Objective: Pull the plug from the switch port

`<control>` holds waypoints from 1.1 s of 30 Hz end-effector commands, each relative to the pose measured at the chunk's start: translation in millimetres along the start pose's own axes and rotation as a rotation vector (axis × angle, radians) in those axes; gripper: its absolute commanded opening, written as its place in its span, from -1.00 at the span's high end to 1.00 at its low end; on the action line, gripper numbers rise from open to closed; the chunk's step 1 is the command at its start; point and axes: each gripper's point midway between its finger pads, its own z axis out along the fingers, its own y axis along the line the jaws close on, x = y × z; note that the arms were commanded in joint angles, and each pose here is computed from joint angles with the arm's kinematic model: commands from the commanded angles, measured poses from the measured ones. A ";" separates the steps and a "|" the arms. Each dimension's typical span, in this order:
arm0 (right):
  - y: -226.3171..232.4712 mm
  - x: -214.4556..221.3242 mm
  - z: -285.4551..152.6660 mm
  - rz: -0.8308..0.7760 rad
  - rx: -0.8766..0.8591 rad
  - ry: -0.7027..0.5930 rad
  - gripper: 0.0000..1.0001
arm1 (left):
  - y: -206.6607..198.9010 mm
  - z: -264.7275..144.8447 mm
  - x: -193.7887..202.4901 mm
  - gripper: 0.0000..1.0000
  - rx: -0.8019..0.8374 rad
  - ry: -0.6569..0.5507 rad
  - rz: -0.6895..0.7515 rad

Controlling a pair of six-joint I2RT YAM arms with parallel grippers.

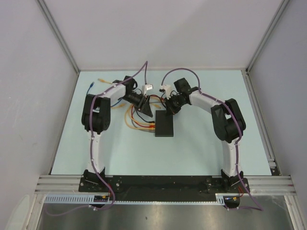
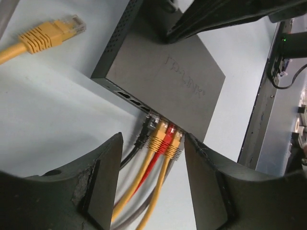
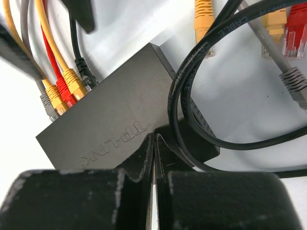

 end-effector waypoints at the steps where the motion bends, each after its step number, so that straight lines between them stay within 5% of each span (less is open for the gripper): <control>1: -19.7 38.0 8.3 -0.005 0.080 0.115 0.95 | -18.8 -4.5 -20.4 -0.18 0.121 -0.027 0.093; 20: -7.6 56.3 15.9 -0.031 0.061 0.181 0.94 | 8.3 32.8 30.5 -0.05 0.183 0.080 -0.072; 33: -4.5 55.4 15.6 -0.052 0.065 0.184 0.94 | 15.1 46.1 28.9 0.03 0.178 0.103 -0.126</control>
